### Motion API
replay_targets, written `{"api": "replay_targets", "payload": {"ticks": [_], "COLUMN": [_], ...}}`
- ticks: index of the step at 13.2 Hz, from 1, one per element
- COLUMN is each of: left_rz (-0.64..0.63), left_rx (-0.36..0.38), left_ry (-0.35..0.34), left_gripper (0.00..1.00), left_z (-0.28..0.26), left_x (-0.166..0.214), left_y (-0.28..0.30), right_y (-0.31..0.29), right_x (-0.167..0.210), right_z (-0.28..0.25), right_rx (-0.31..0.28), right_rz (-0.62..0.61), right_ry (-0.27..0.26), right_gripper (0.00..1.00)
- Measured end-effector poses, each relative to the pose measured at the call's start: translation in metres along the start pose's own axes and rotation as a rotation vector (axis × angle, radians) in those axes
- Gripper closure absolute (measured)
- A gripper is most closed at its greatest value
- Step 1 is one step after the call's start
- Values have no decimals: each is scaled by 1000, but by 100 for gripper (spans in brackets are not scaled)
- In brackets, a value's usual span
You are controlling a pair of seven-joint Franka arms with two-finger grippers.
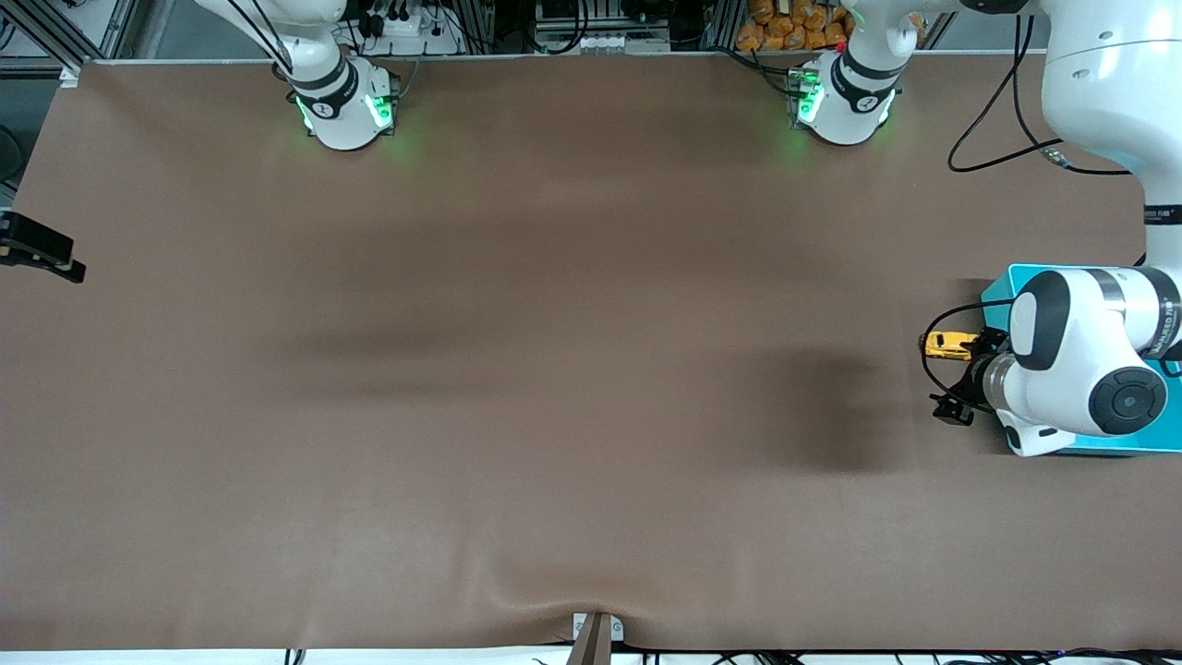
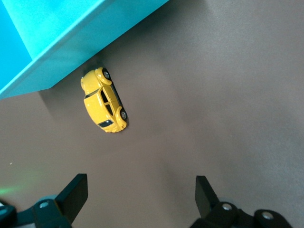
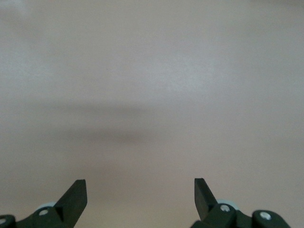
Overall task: Wind and store yellow beetle car
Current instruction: 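Grasp the yellow car beside the box with the left gripper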
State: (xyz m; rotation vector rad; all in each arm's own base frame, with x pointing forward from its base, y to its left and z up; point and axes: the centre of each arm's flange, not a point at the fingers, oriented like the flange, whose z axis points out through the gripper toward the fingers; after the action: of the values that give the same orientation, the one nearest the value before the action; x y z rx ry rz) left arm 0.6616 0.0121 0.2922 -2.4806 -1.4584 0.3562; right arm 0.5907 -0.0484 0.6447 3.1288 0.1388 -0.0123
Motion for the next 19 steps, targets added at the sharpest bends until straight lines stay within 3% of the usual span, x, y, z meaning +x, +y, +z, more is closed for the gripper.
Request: {"api": "replay_targets", "payload": {"ticks": [4, 10, 13, 19], "left_rz": [-67, -269, -348, -379], "left_rx": [-30, -111, -153, -220], "left_ry": [2, -3, 1, 13], "left_gripper": [0, 0, 0, 0], "left_z": [36, 48, 74, 133], "left_x": [6, 36, 45, 46], "left_y": [-27, -133, -146, -150], "right_y": [-6, -12, -20, -53], "right_x": [1, 2, 0, -11], "right_z": [1, 1, -1, -15], "right_rx": [0, 2, 2, -20], "right_rz": [-5, -7, -11, -23], "right_ry": [-3, -4, -5, 1], "right_gripper": [0, 0, 0, 0]}}
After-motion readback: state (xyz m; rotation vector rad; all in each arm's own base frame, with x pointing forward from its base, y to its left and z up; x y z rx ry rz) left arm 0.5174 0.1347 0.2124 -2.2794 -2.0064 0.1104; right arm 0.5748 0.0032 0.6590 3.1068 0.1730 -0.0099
